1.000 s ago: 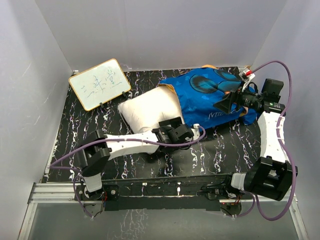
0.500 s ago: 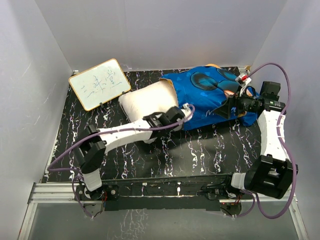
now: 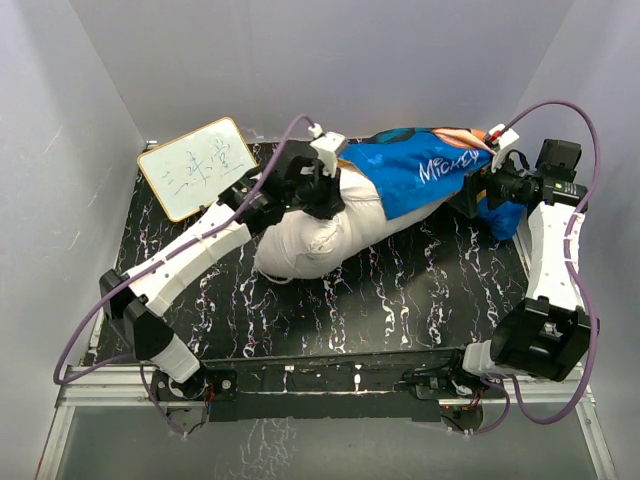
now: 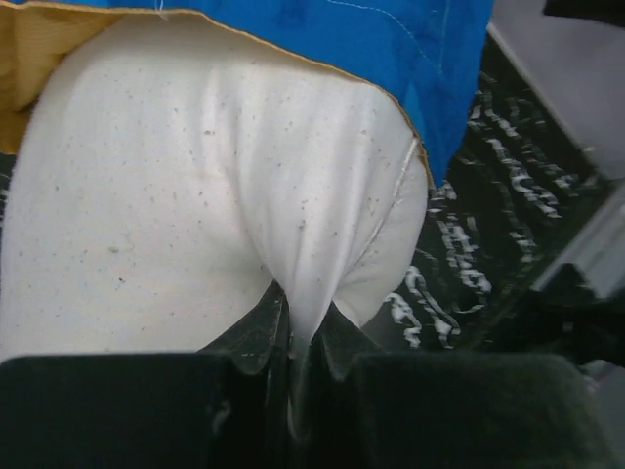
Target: Put the pillow into the pillowcase
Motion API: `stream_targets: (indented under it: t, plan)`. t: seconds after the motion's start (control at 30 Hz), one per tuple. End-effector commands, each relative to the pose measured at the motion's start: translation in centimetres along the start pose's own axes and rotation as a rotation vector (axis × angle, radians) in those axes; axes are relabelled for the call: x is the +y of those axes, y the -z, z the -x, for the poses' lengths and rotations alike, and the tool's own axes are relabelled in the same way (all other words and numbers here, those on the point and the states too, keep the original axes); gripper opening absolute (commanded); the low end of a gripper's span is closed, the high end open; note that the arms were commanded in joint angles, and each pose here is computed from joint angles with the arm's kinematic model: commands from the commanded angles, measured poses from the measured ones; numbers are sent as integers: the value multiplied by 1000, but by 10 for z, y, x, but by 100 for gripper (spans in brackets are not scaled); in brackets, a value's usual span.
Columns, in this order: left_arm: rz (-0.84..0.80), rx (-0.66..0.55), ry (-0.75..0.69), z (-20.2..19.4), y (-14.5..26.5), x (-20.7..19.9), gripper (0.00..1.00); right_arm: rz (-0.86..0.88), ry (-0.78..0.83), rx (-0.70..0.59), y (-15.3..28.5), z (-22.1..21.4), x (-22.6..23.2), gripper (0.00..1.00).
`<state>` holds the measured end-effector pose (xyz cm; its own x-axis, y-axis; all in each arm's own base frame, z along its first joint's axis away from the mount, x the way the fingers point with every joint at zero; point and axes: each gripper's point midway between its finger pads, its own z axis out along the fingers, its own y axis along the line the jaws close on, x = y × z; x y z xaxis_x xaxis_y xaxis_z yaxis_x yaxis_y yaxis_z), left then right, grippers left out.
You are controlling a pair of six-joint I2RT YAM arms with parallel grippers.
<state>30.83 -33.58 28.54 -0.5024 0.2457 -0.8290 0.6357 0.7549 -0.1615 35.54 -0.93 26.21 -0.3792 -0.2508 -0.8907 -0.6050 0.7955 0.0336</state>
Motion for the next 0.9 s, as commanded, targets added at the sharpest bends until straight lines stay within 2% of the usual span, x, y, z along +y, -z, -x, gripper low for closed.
stream_targets:
  t: [0.0,0.13,0.23,0.33,0.37,0.57,0.8,0.87]
  plan:
    - [-352,-254,338,77,64,-37,0,-98,103,-32,15,27,-17,92]
    - [-572,-413,638,105,98,-25,0,-257,-56,-54,10,20,-52,89]
    - [-646,-430,828,98,102,-6,0,-297,-151,-100,-7,10,-70,80]
    - [-602,-416,870,84,96,8,0,-227,-241,-159,-32,9,-74,69]
    - [-588,-408,877,80,94,11,0,-207,-240,-187,-42,14,-75,67]
    - [-553,-386,916,66,87,27,0,-187,-185,-271,-105,41,-68,70]
    - [-518,-387,933,58,86,39,0,-317,-214,-254,-149,41,-111,69]
    - [-513,-386,938,56,86,40,0,-317,-204,-265,-157,42,-115,66]
